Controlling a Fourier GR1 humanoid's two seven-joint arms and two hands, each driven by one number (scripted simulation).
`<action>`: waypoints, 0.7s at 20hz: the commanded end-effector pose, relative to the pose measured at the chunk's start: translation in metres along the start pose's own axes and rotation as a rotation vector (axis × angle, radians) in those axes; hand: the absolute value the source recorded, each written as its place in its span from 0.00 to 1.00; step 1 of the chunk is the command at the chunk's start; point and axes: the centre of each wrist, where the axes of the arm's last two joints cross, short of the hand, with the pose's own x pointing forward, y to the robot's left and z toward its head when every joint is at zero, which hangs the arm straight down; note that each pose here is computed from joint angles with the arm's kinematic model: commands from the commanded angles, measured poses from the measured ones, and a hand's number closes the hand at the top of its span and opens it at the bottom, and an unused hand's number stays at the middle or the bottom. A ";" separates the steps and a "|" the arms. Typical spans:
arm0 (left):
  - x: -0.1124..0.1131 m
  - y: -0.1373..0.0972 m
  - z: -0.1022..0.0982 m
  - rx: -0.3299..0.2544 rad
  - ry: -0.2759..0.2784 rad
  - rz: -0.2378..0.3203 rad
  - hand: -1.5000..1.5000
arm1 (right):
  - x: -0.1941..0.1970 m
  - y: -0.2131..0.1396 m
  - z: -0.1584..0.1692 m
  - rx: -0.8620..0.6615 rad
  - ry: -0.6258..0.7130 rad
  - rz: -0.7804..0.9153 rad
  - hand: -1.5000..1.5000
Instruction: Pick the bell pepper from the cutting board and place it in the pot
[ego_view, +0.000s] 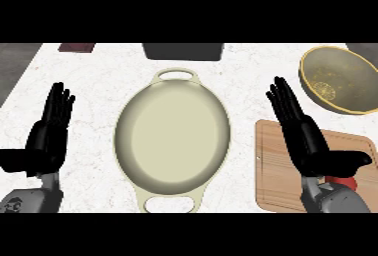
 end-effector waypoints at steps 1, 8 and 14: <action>0.005 0.014 -0.006 0.027 0.008 -0.008 0.50 | 0.000 -0.040 0.000 -0.045 0.007 0.111 1.00; 0.009 0.020 -0.005 0.063 0.088 -0.003 0.50 | 0.028 -0.215 0.053 -0.260 0.160 0.998 1.00; 0.035 -0.001 -0.015 0.004 0.135 0.035 0.50 | -0.011 -0.252 0.111 -0.404 -0.111 0.838 0.00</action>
